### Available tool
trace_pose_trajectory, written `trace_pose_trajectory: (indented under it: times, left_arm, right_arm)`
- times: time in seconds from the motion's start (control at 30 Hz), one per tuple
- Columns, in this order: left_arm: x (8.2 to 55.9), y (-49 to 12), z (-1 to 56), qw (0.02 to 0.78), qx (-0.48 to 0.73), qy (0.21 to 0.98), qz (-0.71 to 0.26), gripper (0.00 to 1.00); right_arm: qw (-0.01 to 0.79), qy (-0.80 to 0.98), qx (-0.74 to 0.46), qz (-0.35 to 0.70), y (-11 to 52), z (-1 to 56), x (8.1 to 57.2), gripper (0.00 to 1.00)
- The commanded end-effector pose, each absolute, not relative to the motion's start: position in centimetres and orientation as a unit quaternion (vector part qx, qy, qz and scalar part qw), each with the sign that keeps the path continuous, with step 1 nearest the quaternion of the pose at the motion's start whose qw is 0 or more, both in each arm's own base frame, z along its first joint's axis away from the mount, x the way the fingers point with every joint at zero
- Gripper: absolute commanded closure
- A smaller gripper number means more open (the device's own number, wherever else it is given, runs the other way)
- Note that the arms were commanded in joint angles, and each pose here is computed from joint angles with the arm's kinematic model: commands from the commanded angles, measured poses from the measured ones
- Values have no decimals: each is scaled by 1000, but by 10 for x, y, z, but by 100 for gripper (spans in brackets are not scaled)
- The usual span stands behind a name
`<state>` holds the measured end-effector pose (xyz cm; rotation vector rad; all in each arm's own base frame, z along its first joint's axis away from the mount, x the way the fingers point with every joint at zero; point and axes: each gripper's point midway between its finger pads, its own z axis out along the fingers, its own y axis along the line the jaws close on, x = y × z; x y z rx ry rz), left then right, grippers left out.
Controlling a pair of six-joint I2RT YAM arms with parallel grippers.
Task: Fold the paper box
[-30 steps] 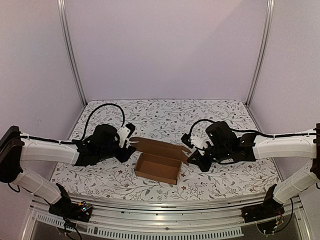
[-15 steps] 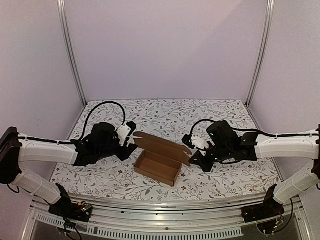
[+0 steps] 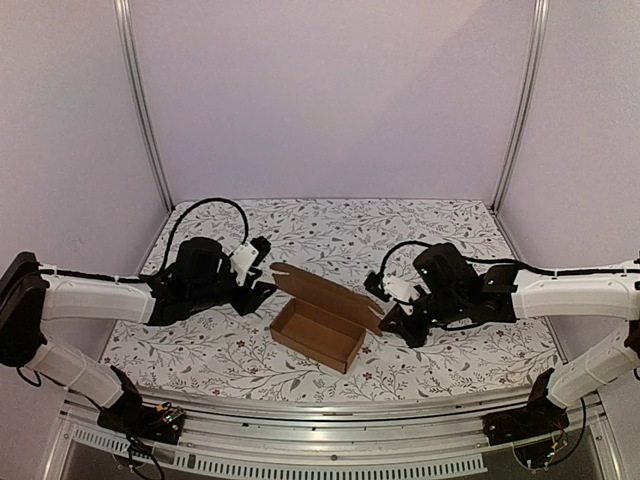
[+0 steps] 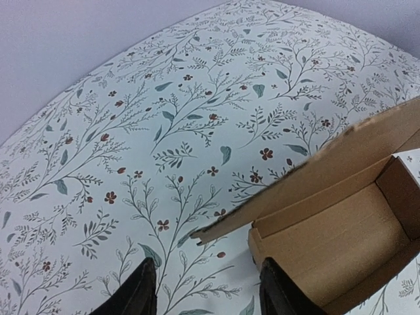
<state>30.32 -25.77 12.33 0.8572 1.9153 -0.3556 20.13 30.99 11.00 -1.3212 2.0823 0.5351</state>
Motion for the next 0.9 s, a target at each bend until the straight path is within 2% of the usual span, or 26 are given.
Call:
trace_pose_trajectory:
  times: [0.0,0.17,0.57,0.73,0.87]
  left_arm:
    - [312,-261,127,491,366,771,-176,46]
    - [318,-266,124,488,381,761,-192,42]
    - [324,-289,123,469,427,737,-234,43]
    - [322,-289,123,459,430,736,-249,48]
    - [319,-290,120,448,433,737,-262,60]
  right_arm:
    - [304,781,-505,206,310,121,195,100]
    - [302,780,-506,209,310,125,191,100]
    - [306,782,-504,201,308,128,192,100]
    - [309,782,-504,197,306,130,192,100]
    - [309,784,-502,196,306,129,193,100]
